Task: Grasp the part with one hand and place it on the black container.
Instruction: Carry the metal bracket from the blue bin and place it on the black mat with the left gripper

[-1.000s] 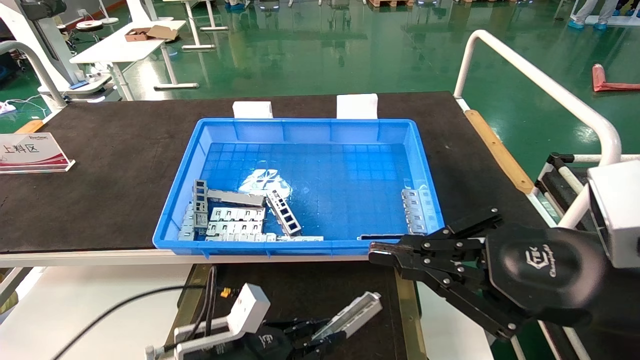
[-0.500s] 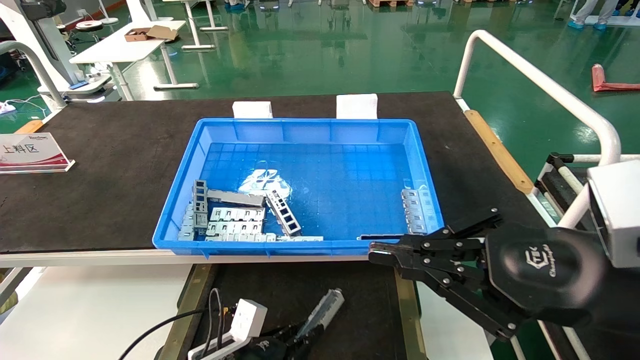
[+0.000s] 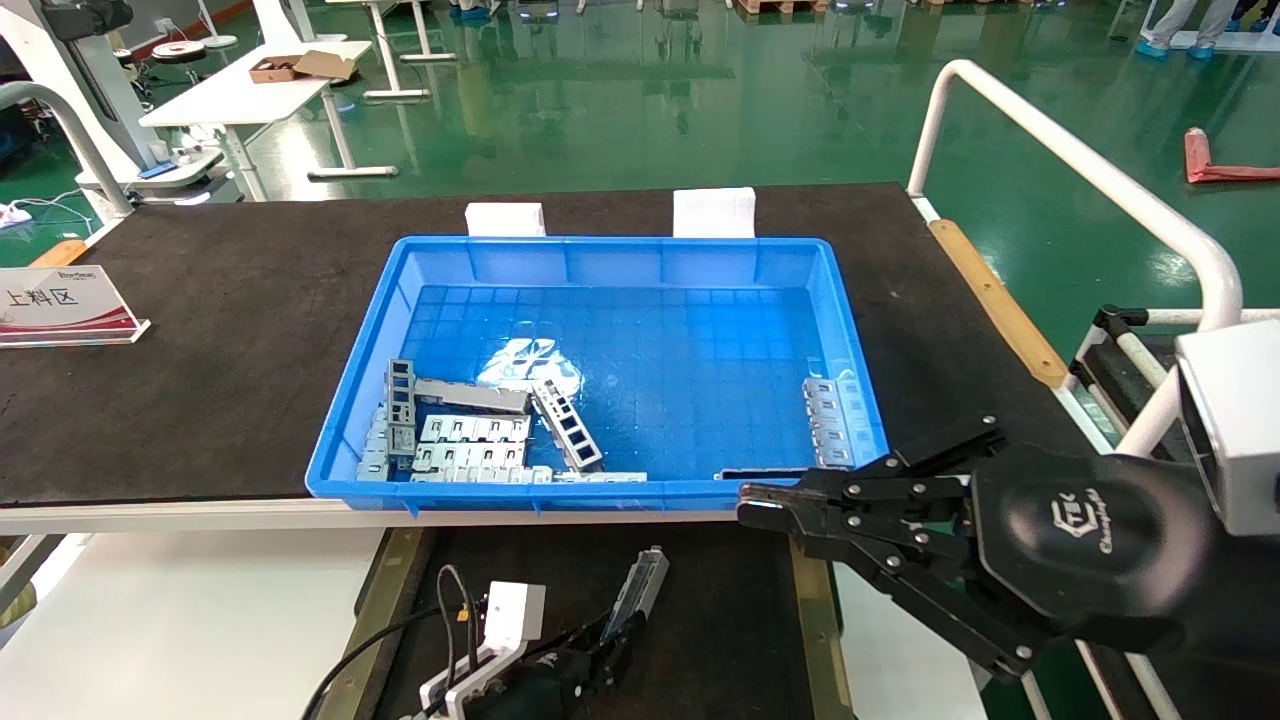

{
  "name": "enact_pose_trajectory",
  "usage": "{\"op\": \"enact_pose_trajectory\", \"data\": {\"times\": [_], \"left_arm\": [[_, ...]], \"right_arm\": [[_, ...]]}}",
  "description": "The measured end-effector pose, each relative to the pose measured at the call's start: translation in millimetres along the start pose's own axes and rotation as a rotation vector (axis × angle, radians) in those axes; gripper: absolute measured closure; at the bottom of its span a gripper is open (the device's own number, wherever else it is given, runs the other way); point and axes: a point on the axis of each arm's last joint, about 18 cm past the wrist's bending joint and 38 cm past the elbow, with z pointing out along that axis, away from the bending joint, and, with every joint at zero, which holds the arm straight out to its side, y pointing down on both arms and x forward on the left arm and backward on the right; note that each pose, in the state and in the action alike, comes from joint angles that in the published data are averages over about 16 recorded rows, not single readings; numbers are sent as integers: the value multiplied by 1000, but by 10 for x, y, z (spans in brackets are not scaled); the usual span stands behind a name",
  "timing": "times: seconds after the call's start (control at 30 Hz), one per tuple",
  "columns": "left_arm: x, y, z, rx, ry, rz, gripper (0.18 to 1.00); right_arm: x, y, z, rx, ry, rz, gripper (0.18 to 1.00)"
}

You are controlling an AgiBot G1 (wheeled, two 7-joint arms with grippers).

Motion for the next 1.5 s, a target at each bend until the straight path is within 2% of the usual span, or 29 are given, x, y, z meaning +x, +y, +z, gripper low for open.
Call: {"op": "enact_pose_trajectory", "data": {"times": [0.33,0.67,1.1,1.5], "left_arm": [[31,34,209,23,-70,-93,824],[33,80,306,36,-116,-147,824],[10,158,341,42,-155,-175,824],[24,191,338,45,-164,-171,794]], "right_arm": [[0,0,0,0,0,0,988],[0,0,0,0,0,0,988],[0,0,0,0,0,0,987],[0,0,0,0,0,0,941]]}}
